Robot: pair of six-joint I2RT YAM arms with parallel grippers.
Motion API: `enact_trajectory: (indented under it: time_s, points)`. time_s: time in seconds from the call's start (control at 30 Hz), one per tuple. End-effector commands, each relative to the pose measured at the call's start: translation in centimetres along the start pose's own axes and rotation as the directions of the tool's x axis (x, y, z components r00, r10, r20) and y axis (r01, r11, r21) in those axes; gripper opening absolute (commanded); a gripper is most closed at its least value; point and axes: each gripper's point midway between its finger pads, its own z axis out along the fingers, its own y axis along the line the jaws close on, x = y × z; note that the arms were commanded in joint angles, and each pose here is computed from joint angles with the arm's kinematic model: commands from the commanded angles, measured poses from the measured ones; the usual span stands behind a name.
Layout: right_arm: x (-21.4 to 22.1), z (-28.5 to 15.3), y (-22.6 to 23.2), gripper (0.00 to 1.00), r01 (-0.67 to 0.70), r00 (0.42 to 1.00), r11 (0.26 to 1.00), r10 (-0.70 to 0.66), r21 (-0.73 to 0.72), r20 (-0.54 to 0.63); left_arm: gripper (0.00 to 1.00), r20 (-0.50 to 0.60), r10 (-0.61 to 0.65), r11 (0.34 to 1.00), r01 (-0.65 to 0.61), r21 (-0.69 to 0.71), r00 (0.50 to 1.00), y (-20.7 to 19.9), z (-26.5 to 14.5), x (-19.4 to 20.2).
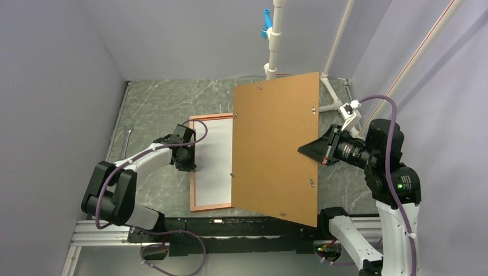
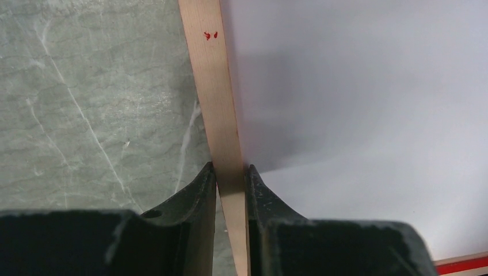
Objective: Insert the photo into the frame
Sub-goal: Adjust the photo frame at the center of the board, then adjust the photo frame item.
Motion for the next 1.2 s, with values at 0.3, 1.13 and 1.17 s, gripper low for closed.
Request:
enact_trajectory:
  time_s: [0.3, 1.13, 1.17]
  points:
    - [0.6, 2.1, 0.6, 0.00, -0.003, 0.999, 0.987, -0.005, -0.158, -0.047, 0.68, 0.065, 0.028, 0.997, -0.023, -0.071, 0.997, 0.0, -2.4, -2.5]
    - [5.3, 7.3, -4.2, 0.00, -0.253, 0.965, 0.925, 0.221, -0.283, -0.140, 0.90, 0.000, -0.120, 0.991, 0.120, 0.065, 0.993, -2.0, -12.0, 7.3]
    - [5.4, 7.5, -4.4, 0.00, -0.260, 0.963, 0.921, 0.226, -0.290, -0.145, 0.90, -0.009, -0.104, 0.993, 0.104, 0.063, 0.995, -2.2, -12.0, 7.6]
